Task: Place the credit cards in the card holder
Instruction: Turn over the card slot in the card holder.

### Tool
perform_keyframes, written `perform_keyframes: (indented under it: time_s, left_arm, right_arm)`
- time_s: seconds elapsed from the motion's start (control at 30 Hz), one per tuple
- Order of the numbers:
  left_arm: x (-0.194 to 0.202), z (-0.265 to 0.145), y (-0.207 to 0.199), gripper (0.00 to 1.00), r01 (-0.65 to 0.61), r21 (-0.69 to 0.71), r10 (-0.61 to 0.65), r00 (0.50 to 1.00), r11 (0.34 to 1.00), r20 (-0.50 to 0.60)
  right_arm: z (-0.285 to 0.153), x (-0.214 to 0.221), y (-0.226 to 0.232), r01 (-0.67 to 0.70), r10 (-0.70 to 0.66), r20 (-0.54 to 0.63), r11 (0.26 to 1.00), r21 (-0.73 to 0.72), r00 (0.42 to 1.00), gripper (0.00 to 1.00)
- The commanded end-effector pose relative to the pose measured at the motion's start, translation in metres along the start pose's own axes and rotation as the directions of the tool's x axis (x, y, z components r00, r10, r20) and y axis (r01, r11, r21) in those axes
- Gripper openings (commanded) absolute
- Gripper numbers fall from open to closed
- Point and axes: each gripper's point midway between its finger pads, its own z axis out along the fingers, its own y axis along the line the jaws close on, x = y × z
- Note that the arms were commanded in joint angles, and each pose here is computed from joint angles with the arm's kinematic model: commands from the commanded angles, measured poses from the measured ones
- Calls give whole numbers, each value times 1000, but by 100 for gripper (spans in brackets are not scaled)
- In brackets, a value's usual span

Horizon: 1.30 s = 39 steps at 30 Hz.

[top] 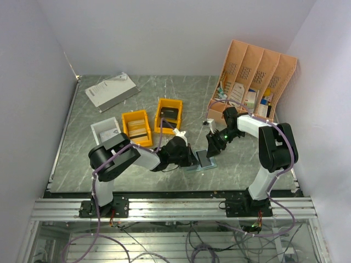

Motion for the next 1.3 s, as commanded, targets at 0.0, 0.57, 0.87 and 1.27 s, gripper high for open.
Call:
perform_keyframes:
  time_s: [0.0, 0.57, 0.87, 1.27]
  left_arm:
    - [-1, 6, -3, 7, -9, 15, 9, 1000, 1000, 5]
    - [-22, -7, -43, 7, -44, 124, 36, 997, 991, 62]
    - [-4, 11, -11, 7, -18, 52, 18, 1000, 998, 14]
    - [14, 6, 15, 7, 15, 14, -15, 1000, 1000, -3]
  right_arm:
    - [-3, -8, 4, 31, -31, 20, 999, -9, 999, 39]
    - [-5, -11, 6, 37, -37, 30, 999, -14, 999, 38]
    - [-7, -12, 7, 36, -36, 41, 999, -18, 999, 38]
    - [-5, -14, 10, 29, -27, 45, 999, -45, 999, 39]
